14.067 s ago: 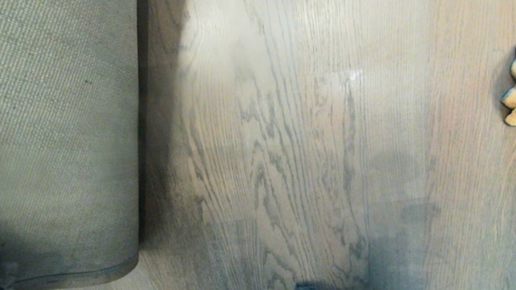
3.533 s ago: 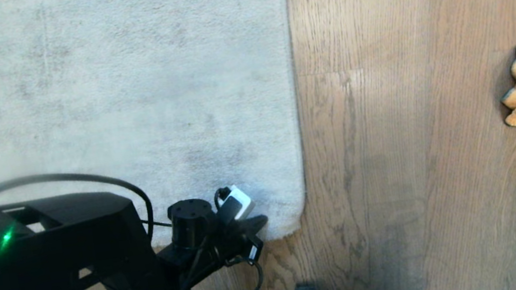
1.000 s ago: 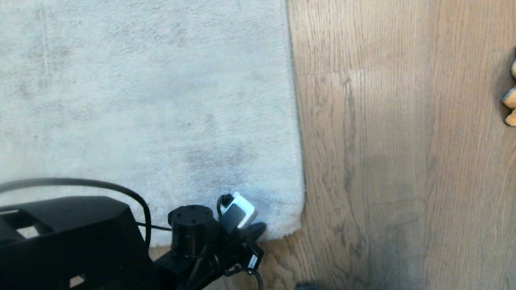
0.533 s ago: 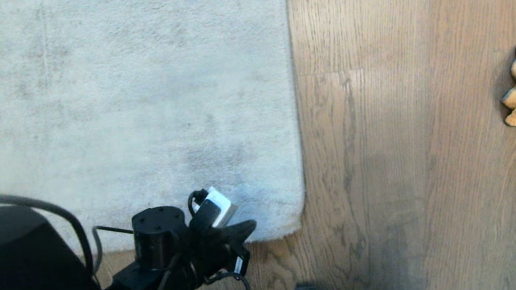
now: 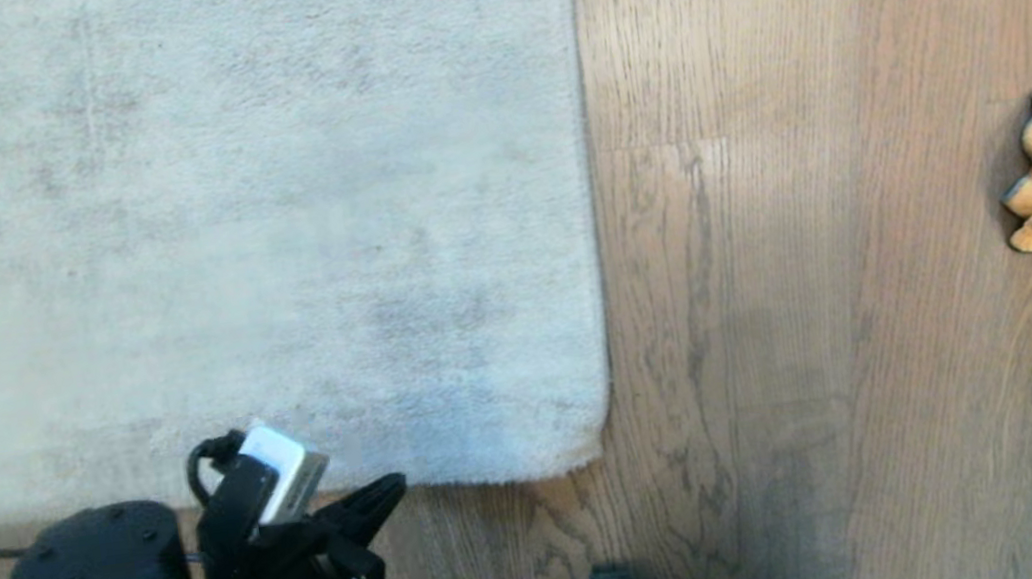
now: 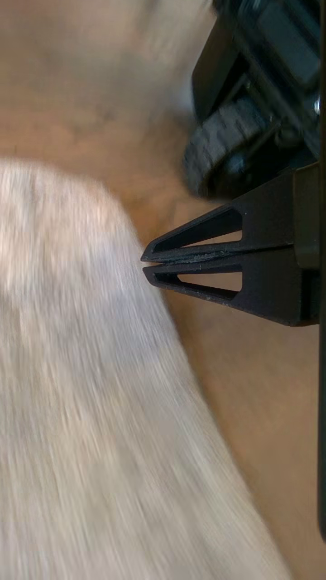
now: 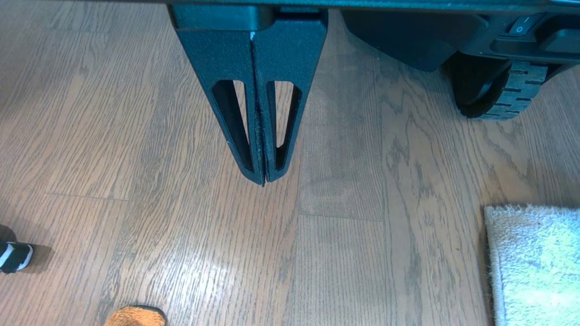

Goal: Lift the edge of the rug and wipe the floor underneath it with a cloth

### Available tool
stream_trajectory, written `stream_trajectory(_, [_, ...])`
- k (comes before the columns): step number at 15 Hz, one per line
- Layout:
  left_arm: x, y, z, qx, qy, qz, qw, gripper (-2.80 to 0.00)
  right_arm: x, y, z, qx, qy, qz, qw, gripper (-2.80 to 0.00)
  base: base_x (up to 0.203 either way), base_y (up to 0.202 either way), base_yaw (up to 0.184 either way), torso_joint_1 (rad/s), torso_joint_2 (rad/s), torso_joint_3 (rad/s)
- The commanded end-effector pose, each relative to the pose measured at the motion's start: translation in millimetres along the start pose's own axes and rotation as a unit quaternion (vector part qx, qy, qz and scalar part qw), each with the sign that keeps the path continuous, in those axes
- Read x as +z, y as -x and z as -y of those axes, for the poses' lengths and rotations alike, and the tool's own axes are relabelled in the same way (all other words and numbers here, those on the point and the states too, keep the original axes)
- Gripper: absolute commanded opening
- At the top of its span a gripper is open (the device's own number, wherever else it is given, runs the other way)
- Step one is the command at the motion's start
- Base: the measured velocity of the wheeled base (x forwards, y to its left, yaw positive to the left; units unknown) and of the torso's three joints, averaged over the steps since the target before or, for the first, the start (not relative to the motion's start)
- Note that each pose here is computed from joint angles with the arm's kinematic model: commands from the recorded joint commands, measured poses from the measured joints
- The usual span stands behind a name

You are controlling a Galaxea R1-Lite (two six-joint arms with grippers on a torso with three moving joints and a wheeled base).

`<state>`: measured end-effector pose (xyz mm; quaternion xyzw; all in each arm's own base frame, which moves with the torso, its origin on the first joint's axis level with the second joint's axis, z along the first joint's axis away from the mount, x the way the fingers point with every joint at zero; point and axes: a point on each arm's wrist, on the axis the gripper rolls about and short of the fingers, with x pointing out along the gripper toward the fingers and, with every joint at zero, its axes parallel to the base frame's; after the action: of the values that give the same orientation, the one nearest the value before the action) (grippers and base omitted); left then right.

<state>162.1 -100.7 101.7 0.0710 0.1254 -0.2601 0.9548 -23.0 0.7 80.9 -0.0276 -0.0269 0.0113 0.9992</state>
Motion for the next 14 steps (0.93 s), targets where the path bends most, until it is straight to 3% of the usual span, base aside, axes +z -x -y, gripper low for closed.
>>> stream_trajectory(1, [10.8,32.1,-7.9,0.037,0.007,0.05,0.998,-2.8,0.1,-0.1,0.0,0.0,0.0,-0.001,1.0,-2.8,0.0,0.0,0.0,0.0,0.0,0.0])
stream_trajectory(4, [11.4,63.8,-27.6,0.117,0.023,0.065,0.9907,-2.8,0.1,-0.1,0.0,0.0,0.0,-0.001,1.0,-2.8,0.0,0.0,0.0,0.0,0.0,0.0])
stream_trajectory(7, [4.3,100.0,-38.3,0.193,0.037,0.07,0.9781,-2.8,0.1,-0.1,0.0,0.0,0.0,-0.001,1.0,-2.8,0.0,0.0,0.0,0.0,0.0,0.0])
stream_trajectory(11, [-15.0,139.9,-32.7,0.261,0.051,0.059,0.9623,-2.8,0.1,0.0,0.0,0.0,0.0,0.0,1.0,-2.8,0.0,0.0,0.0,0.0,0.0,0.0])
stream_trajectory(14, [-27.7,162.5,-21.4,0.287,0.052,0.081,0.9532,-2.8,0.1,-0.1,0.0,0.0,0.0,-0.001,1.0,-2.8,0.0,0.0,0.0,0.0,0.0,0.0])
